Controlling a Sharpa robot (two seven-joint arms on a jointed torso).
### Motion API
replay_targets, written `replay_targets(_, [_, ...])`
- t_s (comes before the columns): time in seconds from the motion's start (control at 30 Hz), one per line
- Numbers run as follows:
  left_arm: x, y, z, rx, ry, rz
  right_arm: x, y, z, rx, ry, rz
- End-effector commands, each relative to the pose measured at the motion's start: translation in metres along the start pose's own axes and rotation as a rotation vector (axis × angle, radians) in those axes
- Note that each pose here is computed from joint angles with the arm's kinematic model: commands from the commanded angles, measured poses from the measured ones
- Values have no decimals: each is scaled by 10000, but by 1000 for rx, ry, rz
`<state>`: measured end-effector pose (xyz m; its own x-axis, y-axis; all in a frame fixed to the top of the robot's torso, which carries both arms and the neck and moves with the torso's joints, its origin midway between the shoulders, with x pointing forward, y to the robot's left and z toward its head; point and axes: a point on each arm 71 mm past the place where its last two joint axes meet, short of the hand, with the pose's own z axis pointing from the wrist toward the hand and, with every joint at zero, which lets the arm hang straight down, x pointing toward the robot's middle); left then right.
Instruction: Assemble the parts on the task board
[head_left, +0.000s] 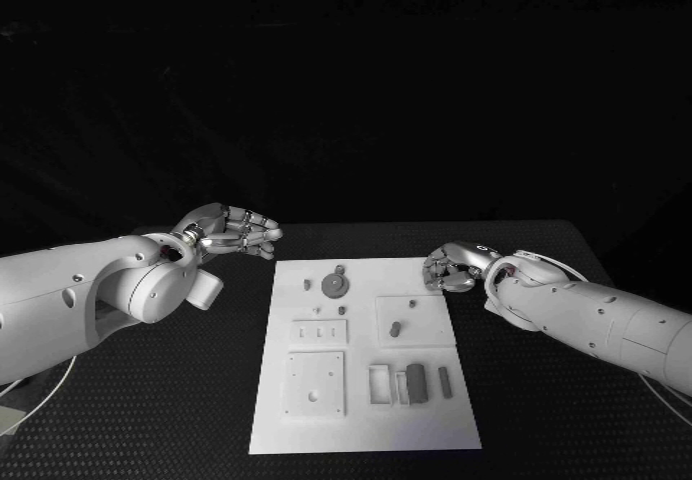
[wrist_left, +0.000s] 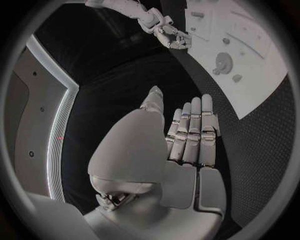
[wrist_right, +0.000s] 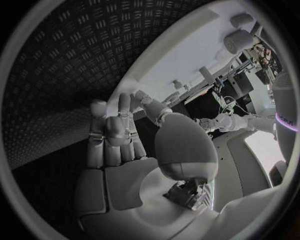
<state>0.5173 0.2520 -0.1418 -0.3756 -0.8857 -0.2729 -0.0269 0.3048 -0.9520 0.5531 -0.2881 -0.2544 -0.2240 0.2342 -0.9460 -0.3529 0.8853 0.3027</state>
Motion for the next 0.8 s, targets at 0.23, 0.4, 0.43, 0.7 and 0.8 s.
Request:
replay_targets(0.23, [15,-19,-4,10,14,1,-1,-13,0,11,-6,-14])
replay_targets(0.4, [18,-21,-6,10,15,1,13,-1,7,9,-15,-15])
replay_targets(0.43, [19,-21,-6,10,16,1,19,3,7,8,-20,-16])
replay_targets(0.7, [31,-18,-10,8,38,14,7,111,14,-7,-73,-13])
replay_targets(0.8, [43,-12,-10,-1,51,28,-26,190,10,-15,-100,-7])
